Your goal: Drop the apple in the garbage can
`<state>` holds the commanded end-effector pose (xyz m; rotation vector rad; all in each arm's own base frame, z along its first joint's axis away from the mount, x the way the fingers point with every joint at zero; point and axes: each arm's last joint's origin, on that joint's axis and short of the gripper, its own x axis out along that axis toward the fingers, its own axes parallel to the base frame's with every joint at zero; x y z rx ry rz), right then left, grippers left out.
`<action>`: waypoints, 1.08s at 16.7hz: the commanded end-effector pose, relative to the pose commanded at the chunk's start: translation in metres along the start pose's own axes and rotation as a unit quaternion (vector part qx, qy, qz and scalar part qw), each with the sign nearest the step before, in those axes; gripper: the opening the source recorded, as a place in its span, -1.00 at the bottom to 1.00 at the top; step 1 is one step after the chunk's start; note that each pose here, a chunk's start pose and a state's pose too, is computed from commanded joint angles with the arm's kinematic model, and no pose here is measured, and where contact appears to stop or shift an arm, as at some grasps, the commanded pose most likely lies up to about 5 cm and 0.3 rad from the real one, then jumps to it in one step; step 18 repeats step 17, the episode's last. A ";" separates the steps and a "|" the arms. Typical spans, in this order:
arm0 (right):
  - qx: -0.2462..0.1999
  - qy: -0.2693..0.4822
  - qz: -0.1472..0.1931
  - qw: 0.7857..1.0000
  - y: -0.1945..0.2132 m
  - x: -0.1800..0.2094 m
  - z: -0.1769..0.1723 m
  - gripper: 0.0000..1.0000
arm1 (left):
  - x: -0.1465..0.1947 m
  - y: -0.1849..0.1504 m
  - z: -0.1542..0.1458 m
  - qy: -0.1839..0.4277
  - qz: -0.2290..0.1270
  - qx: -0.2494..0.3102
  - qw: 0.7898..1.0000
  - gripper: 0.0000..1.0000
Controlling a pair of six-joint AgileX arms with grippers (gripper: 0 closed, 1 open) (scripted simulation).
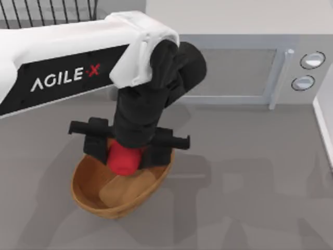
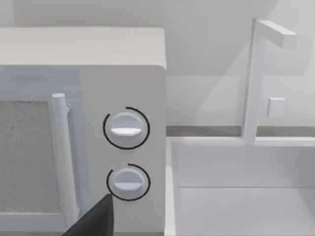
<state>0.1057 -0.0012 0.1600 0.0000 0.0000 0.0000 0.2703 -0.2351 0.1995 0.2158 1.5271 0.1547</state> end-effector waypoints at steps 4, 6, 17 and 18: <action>0.000 0.000 0.000 1.000 0.000 0.000 0.000 1.00 | 0.000 0.000 0.000 0.000 0.000 0.000 1.000 -0.10; 0.000 0.000 0.000 1.000 0.000 0.000 0.000 1.00 | 0.000 0.000 0.000 0.000 0.000 0.000 1.000 0.21; 0.000 0.000 0.000 1.000 0.000 0.000 0.000 1.00 | 0.000 0.000 0.000 0.000 0.000 0.000 1.000 1.00; 0.000 0.000 0.000 1.000 0.000 0.000 0.000 1.00 | 0.000 0.000 0.000 0.000 0.000 0.000 1.000 1.00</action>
